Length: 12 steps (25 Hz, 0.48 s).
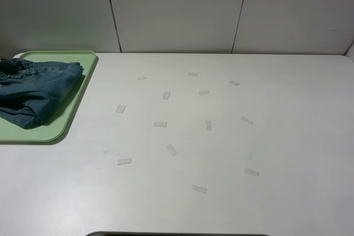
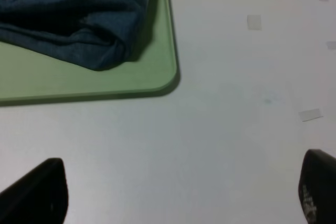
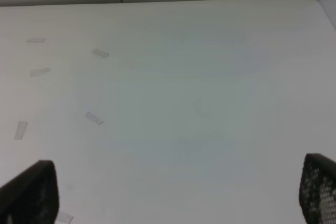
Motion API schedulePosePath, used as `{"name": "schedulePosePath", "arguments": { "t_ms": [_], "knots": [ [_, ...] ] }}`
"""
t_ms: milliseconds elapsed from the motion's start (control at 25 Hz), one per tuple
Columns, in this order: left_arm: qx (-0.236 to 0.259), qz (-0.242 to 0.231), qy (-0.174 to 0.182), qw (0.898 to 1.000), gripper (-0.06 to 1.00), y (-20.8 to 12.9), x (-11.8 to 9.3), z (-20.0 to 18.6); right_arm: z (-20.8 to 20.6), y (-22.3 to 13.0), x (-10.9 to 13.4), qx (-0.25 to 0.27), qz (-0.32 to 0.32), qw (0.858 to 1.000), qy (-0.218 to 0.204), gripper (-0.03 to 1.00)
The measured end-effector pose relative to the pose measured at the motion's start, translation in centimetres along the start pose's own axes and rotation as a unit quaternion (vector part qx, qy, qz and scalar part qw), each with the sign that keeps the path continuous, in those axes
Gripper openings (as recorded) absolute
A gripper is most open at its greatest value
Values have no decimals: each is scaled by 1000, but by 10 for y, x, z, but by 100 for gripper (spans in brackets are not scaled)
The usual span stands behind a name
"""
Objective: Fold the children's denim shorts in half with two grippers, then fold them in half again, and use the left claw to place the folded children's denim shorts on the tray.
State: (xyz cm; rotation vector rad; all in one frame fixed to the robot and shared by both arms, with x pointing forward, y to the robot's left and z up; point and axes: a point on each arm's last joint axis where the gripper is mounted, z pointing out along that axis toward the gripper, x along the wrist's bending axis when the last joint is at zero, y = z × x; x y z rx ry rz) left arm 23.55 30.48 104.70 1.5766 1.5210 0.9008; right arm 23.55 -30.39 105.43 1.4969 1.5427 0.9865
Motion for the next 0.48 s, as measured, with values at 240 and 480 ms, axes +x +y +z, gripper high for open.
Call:
{"name": "schedulePosePath", "arguments": {
  "t_ms": [240,480],
  "knots": [
    [0,0,0,1000,87,0,0,0,0,0,0,0,0,1000,0,69],
    [0,0,0,1000,87,0,0,0,0,0,0,0,0,1000,0,69]
  ]
}}
